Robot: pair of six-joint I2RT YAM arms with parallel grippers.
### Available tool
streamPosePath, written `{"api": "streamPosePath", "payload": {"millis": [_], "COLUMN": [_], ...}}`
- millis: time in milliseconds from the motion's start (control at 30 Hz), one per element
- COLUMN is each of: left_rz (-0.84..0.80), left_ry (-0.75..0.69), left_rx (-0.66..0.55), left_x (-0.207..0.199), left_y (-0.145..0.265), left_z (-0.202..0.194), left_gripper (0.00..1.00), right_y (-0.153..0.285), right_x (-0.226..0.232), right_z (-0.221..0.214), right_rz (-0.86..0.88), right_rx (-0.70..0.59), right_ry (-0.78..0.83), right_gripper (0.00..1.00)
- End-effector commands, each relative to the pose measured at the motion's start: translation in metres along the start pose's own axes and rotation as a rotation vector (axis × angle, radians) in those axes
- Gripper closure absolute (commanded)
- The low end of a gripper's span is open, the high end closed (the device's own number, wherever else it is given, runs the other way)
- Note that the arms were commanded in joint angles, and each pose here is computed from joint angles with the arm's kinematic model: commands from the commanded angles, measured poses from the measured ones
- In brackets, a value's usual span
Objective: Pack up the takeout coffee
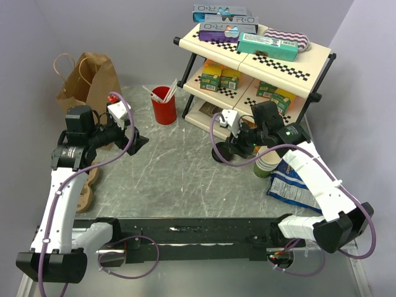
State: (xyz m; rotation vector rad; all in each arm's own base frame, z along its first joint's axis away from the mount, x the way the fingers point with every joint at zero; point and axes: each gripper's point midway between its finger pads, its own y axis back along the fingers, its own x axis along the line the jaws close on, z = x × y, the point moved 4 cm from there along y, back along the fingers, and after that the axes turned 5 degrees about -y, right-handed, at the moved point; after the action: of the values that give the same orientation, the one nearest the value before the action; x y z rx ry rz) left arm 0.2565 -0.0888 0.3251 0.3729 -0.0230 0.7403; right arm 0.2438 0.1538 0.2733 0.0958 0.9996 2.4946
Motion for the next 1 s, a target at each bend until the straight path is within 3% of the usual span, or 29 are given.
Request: {"api": "streamPosePath", "payload": {"millis": [0, 233, 967], "left_rz": [-0.037, -0.087, -0.101], "left_ry": [-0.031, 0.019, 0.061], "left_rx": [-0.035, -0.073, -0.1], "left_x": [-0.006, -0.001, 0.007], "left_y": [0.0, -0.019, -0.032], "left_z": [0.005, 0.008, 0.009], "left_gripper": [0.03, 0.03, 0.02], "right_y": [0.026, 0.037, 0.025], "right_x": [-0.017, -0.021, -0.035], "right_z": [-0.012, -0.074, -0.124], "right_rz": [-0.172, -0.189, -0.211], "right_rx": [0.101, 0.267, 0.442], "right_ry": [-0.068, -0.285, -0.359], "right_gripper": [0.47, 0.54, 0.61]}}
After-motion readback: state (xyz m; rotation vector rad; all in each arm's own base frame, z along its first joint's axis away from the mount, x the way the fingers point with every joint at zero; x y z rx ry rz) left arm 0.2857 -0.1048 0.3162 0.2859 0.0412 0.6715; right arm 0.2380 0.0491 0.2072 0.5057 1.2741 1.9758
